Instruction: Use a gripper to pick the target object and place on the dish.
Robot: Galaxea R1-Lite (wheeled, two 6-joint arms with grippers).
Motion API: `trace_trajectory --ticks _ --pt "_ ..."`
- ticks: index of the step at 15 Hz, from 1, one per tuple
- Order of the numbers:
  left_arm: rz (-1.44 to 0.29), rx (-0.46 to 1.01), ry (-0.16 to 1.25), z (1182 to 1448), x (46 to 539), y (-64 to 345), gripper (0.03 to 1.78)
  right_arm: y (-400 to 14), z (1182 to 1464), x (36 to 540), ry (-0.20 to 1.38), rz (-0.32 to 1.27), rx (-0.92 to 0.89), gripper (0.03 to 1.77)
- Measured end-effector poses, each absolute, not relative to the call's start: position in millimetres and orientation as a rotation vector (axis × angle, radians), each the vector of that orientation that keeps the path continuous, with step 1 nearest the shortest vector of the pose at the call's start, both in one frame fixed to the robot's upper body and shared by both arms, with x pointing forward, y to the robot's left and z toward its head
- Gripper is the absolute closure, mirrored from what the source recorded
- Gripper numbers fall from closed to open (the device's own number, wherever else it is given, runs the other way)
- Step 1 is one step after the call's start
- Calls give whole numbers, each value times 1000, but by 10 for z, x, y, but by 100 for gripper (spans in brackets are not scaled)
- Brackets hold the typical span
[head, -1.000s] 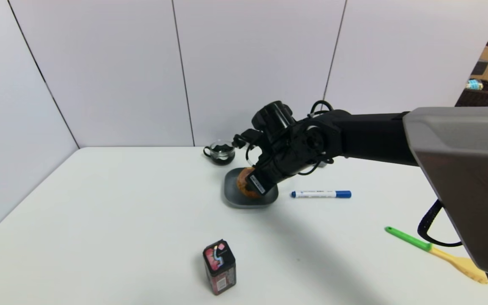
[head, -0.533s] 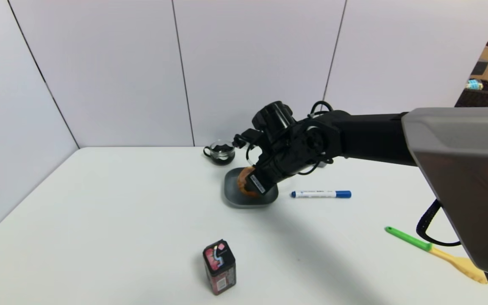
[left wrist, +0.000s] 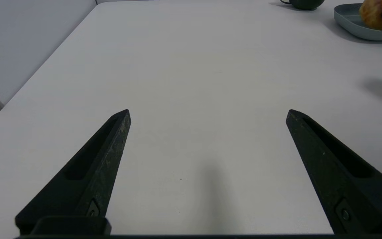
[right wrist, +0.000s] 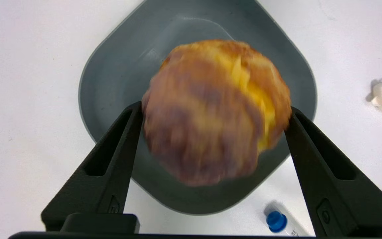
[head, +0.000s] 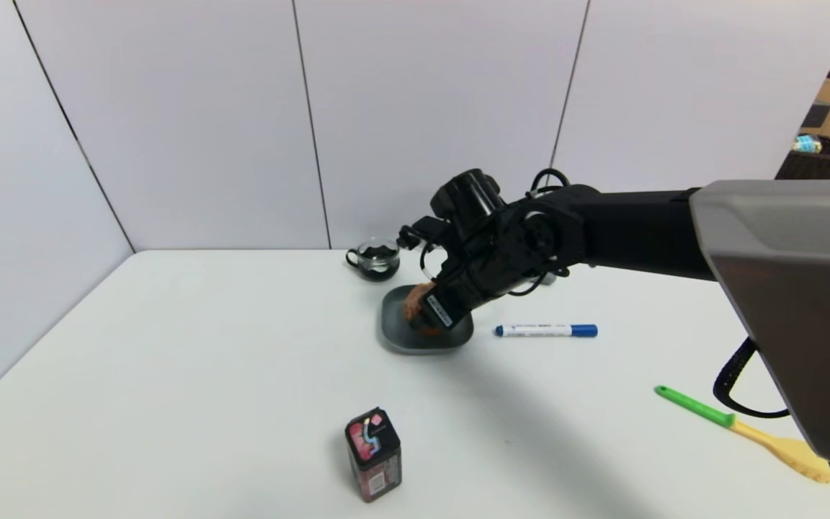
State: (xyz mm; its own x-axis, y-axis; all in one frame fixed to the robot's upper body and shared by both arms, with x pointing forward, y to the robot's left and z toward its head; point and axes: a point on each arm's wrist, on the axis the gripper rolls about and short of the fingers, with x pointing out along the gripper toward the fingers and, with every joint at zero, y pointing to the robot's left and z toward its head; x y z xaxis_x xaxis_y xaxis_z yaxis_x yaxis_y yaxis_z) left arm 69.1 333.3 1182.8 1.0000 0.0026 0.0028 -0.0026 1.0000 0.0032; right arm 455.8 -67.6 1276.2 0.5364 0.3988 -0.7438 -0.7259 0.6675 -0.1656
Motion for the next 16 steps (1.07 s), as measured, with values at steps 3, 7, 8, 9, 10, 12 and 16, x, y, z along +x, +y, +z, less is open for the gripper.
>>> trace_trajectory --ticks 3,7,8,9,10,12,16 --pt "3 3 -3 11828 691 3333 12 -716 12929 4494 704 704 -486 27" --pt "2 3 -3 11828 691 3333 12 -797 13207 4389 645 704 -471 20" --pt "2 4 -3 11828 691 3333 12 -836 13294 4363 624 701 -466 18" --pt "3 4 -3 11828 691 3333 12 -893 13414 4326 596 695 -458 17" --pt "3 3 -3 11828 691 3333 12 -961 13535 4289 569 686 -448 16" --pt "3 4 -3 11828 691 3333 12 -1144 13810 4200 506 655 -423 15" --pt "3 3 -3 11828 691 3333 12 -1707 14356 3952 390 548 -364 12"
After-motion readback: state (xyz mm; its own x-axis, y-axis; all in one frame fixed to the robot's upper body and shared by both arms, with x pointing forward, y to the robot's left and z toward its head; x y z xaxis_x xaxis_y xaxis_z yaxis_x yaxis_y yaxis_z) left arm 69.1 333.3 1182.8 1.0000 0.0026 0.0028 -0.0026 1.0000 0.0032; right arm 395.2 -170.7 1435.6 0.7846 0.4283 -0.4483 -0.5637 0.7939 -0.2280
